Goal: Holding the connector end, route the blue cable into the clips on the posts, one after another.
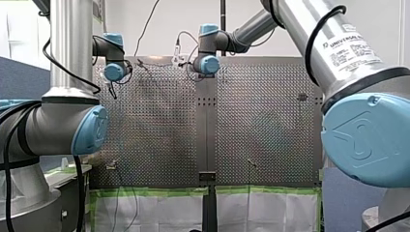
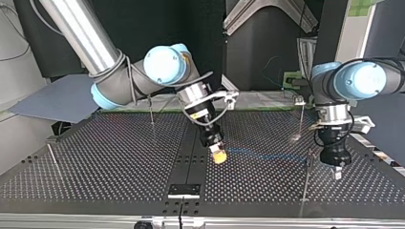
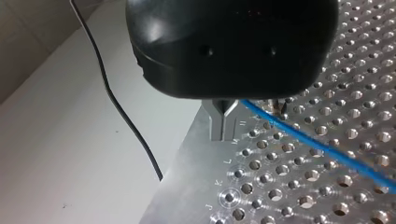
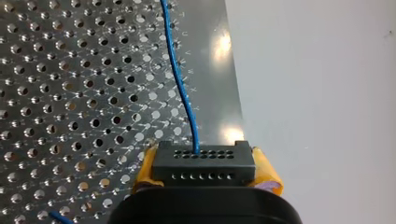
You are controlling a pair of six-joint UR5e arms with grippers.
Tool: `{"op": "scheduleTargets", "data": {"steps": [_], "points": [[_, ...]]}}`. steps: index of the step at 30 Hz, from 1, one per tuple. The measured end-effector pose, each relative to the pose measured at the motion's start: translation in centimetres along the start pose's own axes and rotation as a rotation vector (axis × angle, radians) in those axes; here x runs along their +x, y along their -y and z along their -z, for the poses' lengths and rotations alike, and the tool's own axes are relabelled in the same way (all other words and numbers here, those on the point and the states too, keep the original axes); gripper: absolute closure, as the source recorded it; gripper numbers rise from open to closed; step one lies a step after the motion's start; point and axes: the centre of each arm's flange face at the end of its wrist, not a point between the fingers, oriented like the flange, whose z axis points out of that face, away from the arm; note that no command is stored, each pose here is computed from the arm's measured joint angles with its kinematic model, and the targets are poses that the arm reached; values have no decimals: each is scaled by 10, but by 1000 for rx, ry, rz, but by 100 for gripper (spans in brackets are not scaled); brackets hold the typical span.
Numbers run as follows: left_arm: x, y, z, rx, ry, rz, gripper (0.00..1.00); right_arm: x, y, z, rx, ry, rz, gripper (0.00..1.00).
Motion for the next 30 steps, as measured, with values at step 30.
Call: {"op": "scheduleTargets", "data": {"steps": [30], "points": [[18, -5, -11, 107, -32, 144, 68, -6, -17, -26, 19, -19, -3, 100]]}}
